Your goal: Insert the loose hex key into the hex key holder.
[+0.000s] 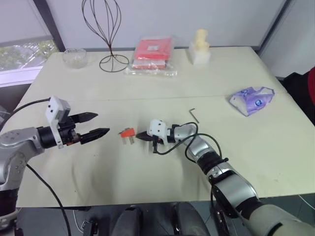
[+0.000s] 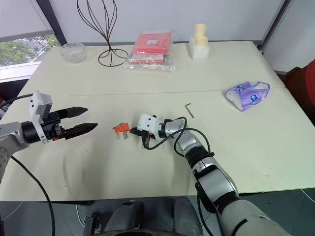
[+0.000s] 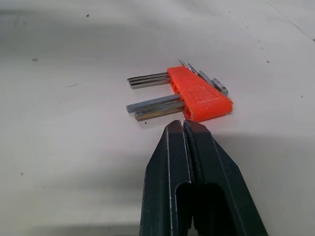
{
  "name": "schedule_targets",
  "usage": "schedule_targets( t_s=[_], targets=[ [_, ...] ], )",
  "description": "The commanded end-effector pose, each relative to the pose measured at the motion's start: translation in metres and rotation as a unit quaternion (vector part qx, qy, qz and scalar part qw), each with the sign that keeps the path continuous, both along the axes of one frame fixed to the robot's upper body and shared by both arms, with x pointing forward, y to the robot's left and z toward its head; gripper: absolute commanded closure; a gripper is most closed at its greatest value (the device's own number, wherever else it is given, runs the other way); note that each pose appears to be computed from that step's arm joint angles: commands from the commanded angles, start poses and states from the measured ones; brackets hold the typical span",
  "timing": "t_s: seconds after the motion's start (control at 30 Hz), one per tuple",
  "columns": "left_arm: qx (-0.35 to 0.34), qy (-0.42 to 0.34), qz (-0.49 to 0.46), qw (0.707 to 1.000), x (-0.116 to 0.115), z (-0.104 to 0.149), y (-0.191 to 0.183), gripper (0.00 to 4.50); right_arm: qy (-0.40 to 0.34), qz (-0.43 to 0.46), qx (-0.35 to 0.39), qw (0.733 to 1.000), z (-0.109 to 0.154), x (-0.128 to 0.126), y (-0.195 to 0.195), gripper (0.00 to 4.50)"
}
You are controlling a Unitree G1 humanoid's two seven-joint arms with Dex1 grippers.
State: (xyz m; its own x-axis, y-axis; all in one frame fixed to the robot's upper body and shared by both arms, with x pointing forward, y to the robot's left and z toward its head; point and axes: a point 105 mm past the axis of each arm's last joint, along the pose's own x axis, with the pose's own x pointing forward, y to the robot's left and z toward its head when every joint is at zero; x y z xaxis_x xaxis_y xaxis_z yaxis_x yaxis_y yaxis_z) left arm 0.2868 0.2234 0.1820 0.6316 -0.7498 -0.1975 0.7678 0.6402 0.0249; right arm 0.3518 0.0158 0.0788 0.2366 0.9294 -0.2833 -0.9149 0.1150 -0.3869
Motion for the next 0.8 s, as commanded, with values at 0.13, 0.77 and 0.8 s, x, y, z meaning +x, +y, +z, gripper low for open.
schedule_targets(
  t_s=[0.13, 0.77, 0.8],
  targets=[
    [0.002, -0.016, -0.008, 1.000, 0.001, 0.002, -0.008, 0.00, 0.006, -0.017, 0.020, 1.000, -0.006, -0.001, 0.017, 4.23],
    [-0.003, -0.007, -0.013, 1.000, 0.004, -0.005, -0.014, 0.00, 0.034, -0.004, 0.000, 0.999, -0.027, -0.020, 0.047, 0.55],
    [-0.001, -0.007, -0.013, 1.000, 0.004, -0.006, -0.014, 0.00, 0.046, -0.020, 0.002, 0.999, -0.027, -0.015, 0.046, 0.55]
  ],
)
